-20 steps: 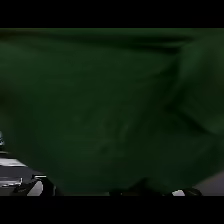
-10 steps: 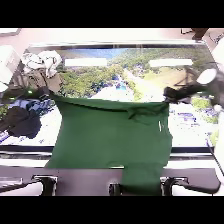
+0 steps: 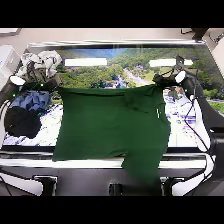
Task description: Fold the clothes and pants, and hang the long-sleeved shirts on hangers.
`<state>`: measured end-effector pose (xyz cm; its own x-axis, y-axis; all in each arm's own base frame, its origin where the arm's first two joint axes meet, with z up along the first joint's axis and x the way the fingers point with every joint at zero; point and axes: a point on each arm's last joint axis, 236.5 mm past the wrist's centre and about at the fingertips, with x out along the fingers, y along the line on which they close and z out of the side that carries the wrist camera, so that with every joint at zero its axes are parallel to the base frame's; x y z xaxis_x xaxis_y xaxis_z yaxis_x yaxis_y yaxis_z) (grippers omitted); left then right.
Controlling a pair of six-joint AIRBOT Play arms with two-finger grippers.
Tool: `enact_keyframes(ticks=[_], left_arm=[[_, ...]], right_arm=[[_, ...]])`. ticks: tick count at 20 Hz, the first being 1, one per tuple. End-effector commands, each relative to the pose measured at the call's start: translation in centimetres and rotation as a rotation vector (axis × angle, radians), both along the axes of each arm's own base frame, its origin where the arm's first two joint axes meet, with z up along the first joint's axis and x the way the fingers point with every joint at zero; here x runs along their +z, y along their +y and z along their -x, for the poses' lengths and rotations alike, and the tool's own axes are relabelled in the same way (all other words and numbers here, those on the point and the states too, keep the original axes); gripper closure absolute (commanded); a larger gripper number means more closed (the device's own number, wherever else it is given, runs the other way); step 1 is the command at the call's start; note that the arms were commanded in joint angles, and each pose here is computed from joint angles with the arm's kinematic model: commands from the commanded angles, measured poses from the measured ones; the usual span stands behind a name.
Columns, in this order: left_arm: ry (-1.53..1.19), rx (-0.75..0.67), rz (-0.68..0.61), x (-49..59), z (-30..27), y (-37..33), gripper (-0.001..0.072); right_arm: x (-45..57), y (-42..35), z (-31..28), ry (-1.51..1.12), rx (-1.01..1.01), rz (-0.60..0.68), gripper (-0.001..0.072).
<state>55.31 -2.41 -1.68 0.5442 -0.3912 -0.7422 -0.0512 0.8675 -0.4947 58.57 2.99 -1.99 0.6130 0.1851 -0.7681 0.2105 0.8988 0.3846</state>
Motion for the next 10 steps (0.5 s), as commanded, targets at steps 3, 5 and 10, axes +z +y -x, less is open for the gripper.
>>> enact_keyframes(ticks=[3, 5, 10], left_arm=[[-0.024, -0.001, 0.061, -1.1, -3.3, -2.0, 0.0687], [-0.046, -0.006, 0.065, 0.0, -3.8, -2.1, 0.0687], [0.086, -0.106, 0.119, -0.3, -0.6, -4.0, 0.0688]], right_arm=[[-0.8, -1.2, -1.5, -0.027, -0.084, -0.048, 0.0666], [0.4, -3.3, -1.3, 0.000, -0.106, -0.065, 0.0666], [-1.0, -3.3, 5.7, 0.318, 0.029, -0.080, 0.0665]])
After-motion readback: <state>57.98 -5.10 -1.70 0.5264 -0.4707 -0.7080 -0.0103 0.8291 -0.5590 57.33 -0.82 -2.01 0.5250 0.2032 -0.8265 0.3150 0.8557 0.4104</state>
